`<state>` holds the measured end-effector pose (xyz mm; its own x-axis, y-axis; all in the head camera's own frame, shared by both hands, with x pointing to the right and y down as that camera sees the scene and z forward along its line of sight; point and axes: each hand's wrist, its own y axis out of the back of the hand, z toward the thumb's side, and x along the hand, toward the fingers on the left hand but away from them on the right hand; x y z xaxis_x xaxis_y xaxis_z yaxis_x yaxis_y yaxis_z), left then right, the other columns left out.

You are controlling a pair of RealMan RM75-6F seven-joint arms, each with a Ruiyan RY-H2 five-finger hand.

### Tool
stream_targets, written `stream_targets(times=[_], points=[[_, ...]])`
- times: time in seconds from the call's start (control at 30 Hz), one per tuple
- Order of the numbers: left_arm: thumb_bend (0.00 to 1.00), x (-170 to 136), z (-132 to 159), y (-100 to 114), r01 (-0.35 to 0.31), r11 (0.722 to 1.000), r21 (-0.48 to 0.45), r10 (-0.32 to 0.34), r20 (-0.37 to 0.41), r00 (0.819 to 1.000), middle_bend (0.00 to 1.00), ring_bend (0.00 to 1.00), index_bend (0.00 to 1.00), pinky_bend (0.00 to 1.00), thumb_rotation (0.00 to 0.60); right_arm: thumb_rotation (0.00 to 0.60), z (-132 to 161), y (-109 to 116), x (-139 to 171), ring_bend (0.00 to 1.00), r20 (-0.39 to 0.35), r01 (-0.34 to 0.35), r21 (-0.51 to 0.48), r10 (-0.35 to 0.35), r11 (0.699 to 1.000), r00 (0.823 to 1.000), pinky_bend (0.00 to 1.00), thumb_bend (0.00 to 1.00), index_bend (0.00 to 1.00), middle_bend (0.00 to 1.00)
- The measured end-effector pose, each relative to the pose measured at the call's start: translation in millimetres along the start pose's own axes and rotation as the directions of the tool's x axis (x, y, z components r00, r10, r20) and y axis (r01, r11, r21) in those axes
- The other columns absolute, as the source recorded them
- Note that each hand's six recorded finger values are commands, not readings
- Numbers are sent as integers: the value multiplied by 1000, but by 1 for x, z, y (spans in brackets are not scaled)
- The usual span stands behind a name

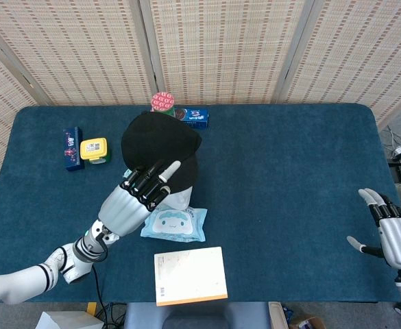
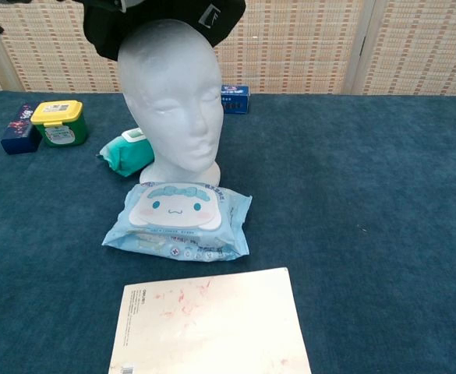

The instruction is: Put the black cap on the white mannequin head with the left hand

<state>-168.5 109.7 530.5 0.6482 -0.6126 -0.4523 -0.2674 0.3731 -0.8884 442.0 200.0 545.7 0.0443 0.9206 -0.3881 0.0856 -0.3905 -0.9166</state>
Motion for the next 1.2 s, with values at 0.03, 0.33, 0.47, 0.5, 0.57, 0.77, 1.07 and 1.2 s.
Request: stream_targets(times=[0.03,0.33,0.47,0.5,0.57,0.77,1.07,1.2], points=[[397,0,3,-1,2,1000,-1,-2,5,1000,186,230,781,454,600,600,0,0,0,130,0,1,-1,-1,1000,1000,262,0,76,141],[397,-10,23,-11,30,1000,-2,-30,58,998,186,230,787,454,600,600,-1,1,1,130,-1,2,-4,-2,1000,1000,262,0,76,141],[397,-13,29,-16,49,999,6,-49,67,997,186,230,782,454,600,600,0,1,1,130,-4,2,-3,-2,1000,1000,262,0,76,141],[397,-14,30,-18,54,999,6,-55,66,996,186,230,780,454,600,600,0,1,1,130,-4,2,-3,-2,1000,1000,262,0,76,141],[397,-15,30,-21,66,998,8,-66,61,996,186,230,775,454,600,600,-1,1,1,130,-4,3,-4,-3,1000,1000,262,0,76,141],[397,-26,32,-28,98,995,6,-98,60,993,186,228,764,454,600,600,-2,2,1,130,1,5,-8,-5,1000,1000,262,0,76,141],[396,-49,41,-41,165,986,23,-167,107,980,186,218,626,454,600,600,-2,2,0,130,0,4,-5,-4,1000,1000,262,0,76,141],[397,-54,43,-42,170,985,32,-173,117,978,186,213,501,454,600,600,-2,2,0,130,3,3,-6,-3,1000,1000,262,0,76,141]])
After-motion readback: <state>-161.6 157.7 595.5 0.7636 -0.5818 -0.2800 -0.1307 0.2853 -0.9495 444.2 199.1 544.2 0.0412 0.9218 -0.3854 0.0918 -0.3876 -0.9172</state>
